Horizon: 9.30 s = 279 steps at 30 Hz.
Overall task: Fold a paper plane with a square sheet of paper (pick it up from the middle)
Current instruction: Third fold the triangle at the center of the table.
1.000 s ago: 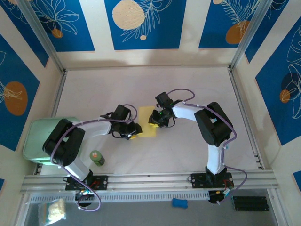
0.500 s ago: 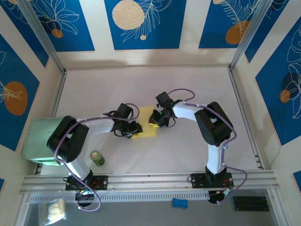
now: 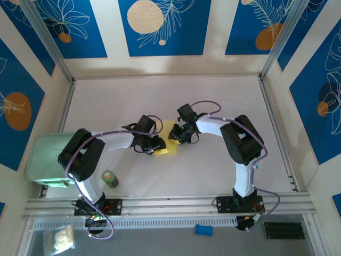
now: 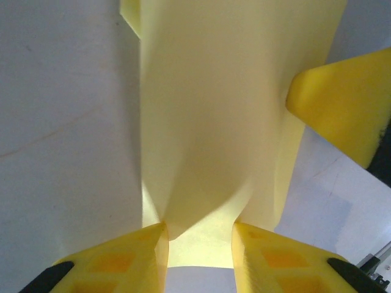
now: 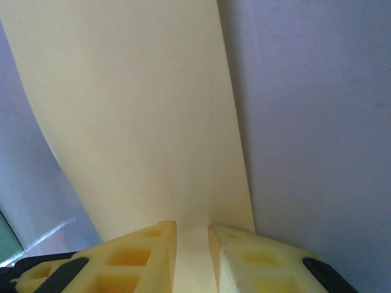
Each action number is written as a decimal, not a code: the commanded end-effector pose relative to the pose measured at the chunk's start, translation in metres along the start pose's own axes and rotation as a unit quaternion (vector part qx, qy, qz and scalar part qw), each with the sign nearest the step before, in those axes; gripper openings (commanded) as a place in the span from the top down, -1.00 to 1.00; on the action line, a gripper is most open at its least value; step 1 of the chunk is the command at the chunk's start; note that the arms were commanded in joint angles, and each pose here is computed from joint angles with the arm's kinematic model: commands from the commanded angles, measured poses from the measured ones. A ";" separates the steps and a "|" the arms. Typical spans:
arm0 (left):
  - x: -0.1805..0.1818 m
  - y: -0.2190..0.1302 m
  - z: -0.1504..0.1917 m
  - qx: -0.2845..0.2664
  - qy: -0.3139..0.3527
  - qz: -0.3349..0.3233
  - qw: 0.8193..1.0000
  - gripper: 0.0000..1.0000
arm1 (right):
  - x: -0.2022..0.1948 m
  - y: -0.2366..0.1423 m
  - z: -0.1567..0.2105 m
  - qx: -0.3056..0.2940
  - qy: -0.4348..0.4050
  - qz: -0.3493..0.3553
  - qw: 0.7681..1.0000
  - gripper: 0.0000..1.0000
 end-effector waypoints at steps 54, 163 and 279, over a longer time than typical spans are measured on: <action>0.012 -0.022 0.002 -0.026 -0.036 -0.007 0.999 0.07 | -0.059 0.005 0.032 0.043 0.020 0.103 0.994 0.55; -0.008 -0.017 -0.055 -0.054 -0.103 0.093 0.989 0.95 | 0.022 -0.009 0.078 -0.313 -0.637 0.004 0.705 0.44; -0.017 0.011 -0.098 0.008 0.100 -0.019 0.995 0.57 | -0.021 0.002 0.029 -0.158 -0.310 0.016 0.937 1.00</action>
Point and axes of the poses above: each hand's point on the last joint's axis, 136 mm out from that joint toward the fingers, its own y axis out along the fingers, its own x axis along the line the jaws close on, z = x × y, the point moved 3 cm from there along -y, back along the fingers, and after that the axes turned 13 degrees about y, right-handed, at the moved point
